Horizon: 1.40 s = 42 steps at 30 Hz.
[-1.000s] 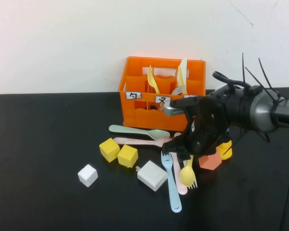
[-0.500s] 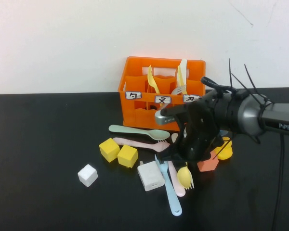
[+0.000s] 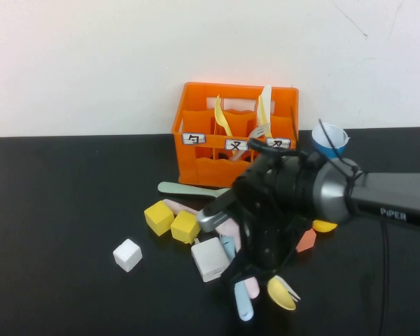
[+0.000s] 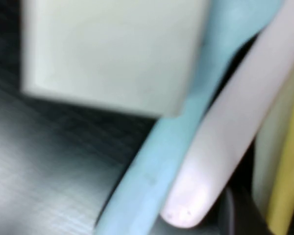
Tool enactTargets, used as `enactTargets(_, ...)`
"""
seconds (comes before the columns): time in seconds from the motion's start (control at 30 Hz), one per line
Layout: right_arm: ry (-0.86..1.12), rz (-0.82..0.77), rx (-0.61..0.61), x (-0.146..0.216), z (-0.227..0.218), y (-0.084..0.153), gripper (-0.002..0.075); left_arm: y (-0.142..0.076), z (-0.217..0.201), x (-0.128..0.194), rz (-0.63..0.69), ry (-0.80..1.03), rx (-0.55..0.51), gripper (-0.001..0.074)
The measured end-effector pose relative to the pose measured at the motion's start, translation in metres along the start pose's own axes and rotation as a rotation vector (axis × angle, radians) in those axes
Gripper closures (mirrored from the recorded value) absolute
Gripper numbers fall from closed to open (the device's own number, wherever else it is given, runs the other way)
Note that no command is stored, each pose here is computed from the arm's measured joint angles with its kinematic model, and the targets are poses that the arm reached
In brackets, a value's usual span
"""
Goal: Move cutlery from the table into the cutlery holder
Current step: Pick up the spoon
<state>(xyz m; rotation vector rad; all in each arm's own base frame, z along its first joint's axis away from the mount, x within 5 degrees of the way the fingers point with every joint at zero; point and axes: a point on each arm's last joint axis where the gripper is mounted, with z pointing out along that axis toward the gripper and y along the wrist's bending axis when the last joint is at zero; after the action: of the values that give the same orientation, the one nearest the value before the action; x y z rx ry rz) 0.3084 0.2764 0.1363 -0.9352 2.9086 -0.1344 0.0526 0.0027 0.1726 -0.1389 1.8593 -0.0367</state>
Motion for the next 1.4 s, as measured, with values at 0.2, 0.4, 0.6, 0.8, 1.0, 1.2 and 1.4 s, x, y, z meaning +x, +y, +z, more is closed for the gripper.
enactTargets(0.2, -0.053, -0.036, -0.004, 0.0, -0.017, 0.008, 0.0541, 0.0, 0.0, 0.0, 0.002, 0.0, 0.0, 0.0736)
enactTargets(0.4, -0.085, -0.034, -0.006, -0.003, -0.018, 0.004, 0.0482, 0.0, 0.0, 0.0, 0.002, 0.0, 0.0, 0.0736)
enactTargets(0.6, -0.098, -0.073, 0.004, -0.005, -0.015, 0.001, 0.0433, 0.0, 0.0, 0.0, 0.002, 0.0, 0.0, 0.0736)
enactTargets(0.8, -0.128, -0.074, 0.016, -0.01, -0.012, -0.008, 0.0428, 0.0, 0.0, 0.0, 0.002, 0.0, 0.0, 0.0736)
enactTargets(1.0, -0.118, -0.051, 0.024, -0.011, -0.005, -0.02, 0.0425, 0.0, 0.0, 0.0, 0.002, 0.0, 0.0, 0.0736)
enactTargets(1.2, -0.109, -0.057, 0.026, -0.012, 0.003, -0.022, 0.0424, 0.0, 0.0, 0.0, 0.003, 0.0, 0.0, 0.0736)
enactTargets(1.4, -0.093, -0.094, 0.02, -0.012, 0.011, -0.021, 0.0425, 0.0, 0.0, 0.0, 0.003, 0.0, 0.0, 0.0736)
